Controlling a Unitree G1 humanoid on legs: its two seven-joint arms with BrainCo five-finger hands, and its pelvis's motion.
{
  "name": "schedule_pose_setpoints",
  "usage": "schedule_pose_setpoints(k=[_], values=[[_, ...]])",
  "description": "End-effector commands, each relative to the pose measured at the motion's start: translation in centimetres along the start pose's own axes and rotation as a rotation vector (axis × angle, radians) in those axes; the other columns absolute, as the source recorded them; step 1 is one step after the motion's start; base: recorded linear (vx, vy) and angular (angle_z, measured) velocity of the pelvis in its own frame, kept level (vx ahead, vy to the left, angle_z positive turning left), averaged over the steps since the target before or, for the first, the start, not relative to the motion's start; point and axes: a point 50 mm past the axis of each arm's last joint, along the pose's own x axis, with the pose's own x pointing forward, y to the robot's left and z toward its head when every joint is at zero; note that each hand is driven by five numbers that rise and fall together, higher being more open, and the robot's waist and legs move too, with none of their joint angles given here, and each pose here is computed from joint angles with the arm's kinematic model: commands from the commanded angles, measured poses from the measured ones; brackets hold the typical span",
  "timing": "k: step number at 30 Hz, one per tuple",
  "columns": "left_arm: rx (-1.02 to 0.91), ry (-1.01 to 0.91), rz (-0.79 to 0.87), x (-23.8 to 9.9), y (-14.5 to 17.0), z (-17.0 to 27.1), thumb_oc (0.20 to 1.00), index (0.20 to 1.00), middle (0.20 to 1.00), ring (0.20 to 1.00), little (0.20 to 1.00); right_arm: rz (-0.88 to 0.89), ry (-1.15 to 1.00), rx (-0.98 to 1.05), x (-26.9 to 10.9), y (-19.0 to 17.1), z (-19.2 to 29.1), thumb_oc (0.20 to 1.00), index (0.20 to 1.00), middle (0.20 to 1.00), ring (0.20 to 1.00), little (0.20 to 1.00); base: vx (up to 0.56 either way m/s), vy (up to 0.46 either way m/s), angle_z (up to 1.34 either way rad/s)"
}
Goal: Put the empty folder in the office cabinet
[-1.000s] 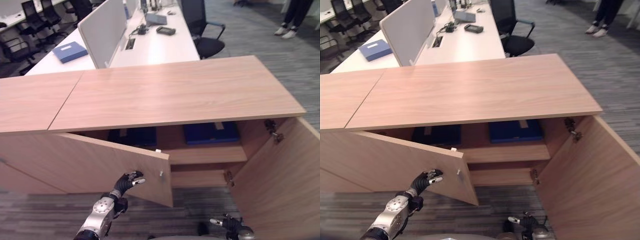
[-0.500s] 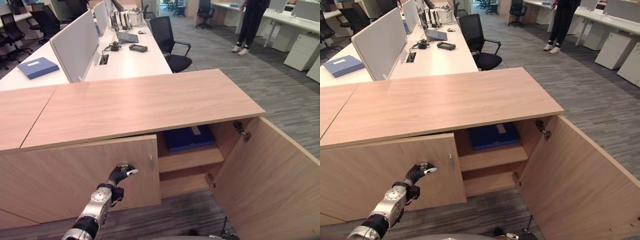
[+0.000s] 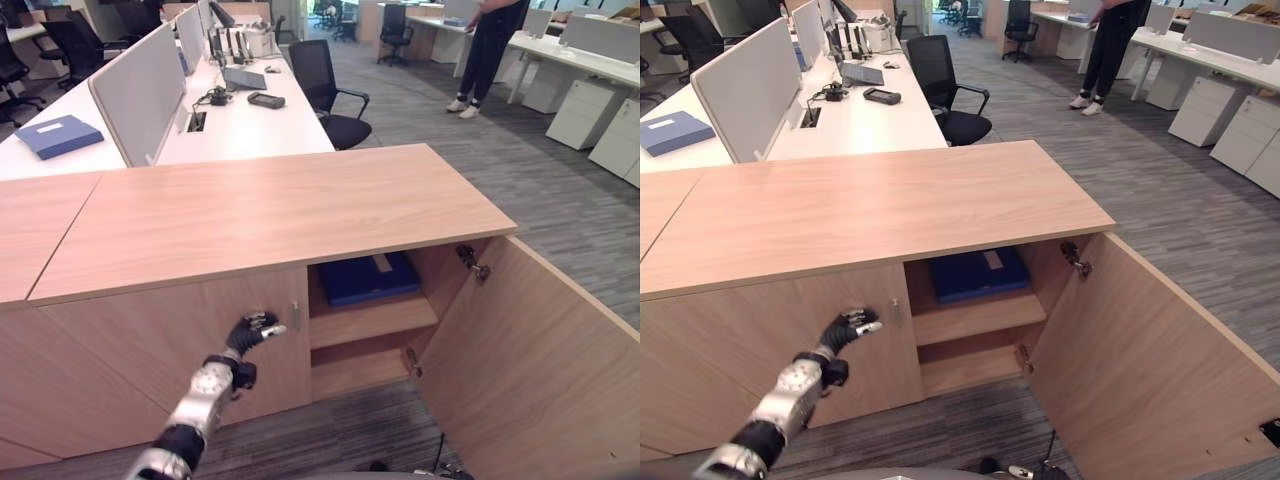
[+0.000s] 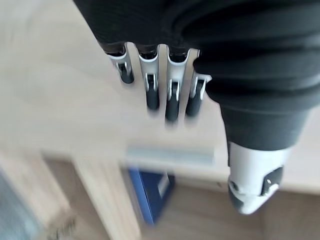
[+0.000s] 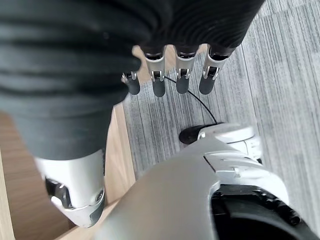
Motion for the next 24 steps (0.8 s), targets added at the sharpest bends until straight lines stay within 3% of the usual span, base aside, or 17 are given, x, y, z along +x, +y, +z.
schedule_pose_setpoints(k=[1,14,24], values=[[-0.030,-0.175,-0.003,1.7,0.7,4.8,1.000,1.000,1.000,1.000,1.000,-0.050,-0.068,0.037,0.4,-1.1,3.0,1.000,1.000,1.000,1.000,1.000,-0.19,-0.040,-0.23],[0.064,0.151,0.005,-1.6,1.7,-3.6,1.000,1.000,1.000,1.000,1.000,-0.104,-0.032,0.015,0.2,-2.6,2.2,1.000,1.000,1.000,1.000,1.000,-0.04,-0.134,-0.63],[0.032,0.278,0.079,-2.7,2.3,-6.6,1.000,1.000,1.000,1.000,1.000,-0.153,-0.050,0.014,-0.2,-4.6,2.6,1.000,1.000,1.000,1.000,1.000,0.05,-0.164,-0.44]])
